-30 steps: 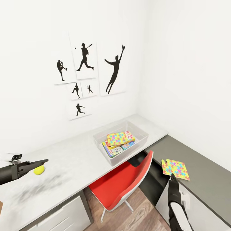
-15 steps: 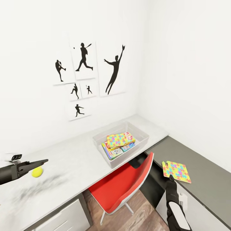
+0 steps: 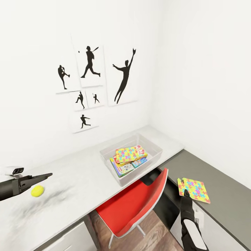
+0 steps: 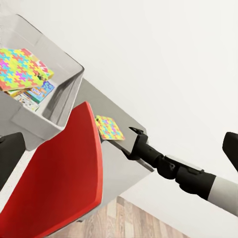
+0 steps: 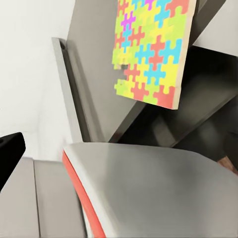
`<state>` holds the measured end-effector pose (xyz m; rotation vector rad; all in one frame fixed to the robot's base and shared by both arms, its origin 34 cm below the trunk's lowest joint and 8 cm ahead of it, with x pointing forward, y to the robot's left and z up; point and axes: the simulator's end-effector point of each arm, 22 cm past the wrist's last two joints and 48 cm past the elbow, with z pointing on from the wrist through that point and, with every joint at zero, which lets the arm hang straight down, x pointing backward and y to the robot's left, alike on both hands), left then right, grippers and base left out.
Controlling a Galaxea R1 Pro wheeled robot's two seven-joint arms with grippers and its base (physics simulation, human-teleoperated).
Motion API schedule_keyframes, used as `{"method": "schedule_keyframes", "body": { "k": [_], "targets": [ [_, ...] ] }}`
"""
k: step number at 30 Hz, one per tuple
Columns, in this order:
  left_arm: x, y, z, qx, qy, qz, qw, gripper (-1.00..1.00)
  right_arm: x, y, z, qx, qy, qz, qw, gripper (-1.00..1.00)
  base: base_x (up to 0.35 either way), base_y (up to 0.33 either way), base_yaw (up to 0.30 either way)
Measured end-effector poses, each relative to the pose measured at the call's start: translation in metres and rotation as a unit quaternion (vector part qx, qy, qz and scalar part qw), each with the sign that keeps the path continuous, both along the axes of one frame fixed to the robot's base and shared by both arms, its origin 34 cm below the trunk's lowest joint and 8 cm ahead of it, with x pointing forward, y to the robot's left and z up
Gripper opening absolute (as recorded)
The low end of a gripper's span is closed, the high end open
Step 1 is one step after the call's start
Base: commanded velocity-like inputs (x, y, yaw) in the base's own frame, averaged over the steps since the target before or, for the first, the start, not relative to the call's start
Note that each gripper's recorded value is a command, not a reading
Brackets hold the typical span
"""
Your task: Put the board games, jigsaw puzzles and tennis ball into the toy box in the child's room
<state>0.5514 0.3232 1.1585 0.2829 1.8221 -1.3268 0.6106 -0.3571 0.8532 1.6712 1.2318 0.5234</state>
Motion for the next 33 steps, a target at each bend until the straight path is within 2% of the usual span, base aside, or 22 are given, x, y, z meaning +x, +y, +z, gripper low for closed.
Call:
{"method": "schedule_keyframes", "body": {
  "k": [8,15,33],
  "targets": [
    [0.0001,-0.0002,-0.0001,0.0,0.0,0.0,1.0,1.0,0.0,-0.0007,-0.0004,0.001,0.0,-0.001,1.0,1.0,0.015,-0.009,0.0],
    [0.0,0.0,-0.0001,0.0,0.001,0.0,1.0,1.0,-0.0007,-0.0055,-0.0008,0.007,-0.002,-0.007,0.9999,1.0,0.001,-0.171,0.0],
    [0.0,0.0,-0.0001,0.0,0.001,0.0,1.0,1.0,-0.0008,-0.0064,-0.0017,0.012,-0.003,-0.008,0.9999,1.0,0.0,-0.073,0.0]
  ]
}}
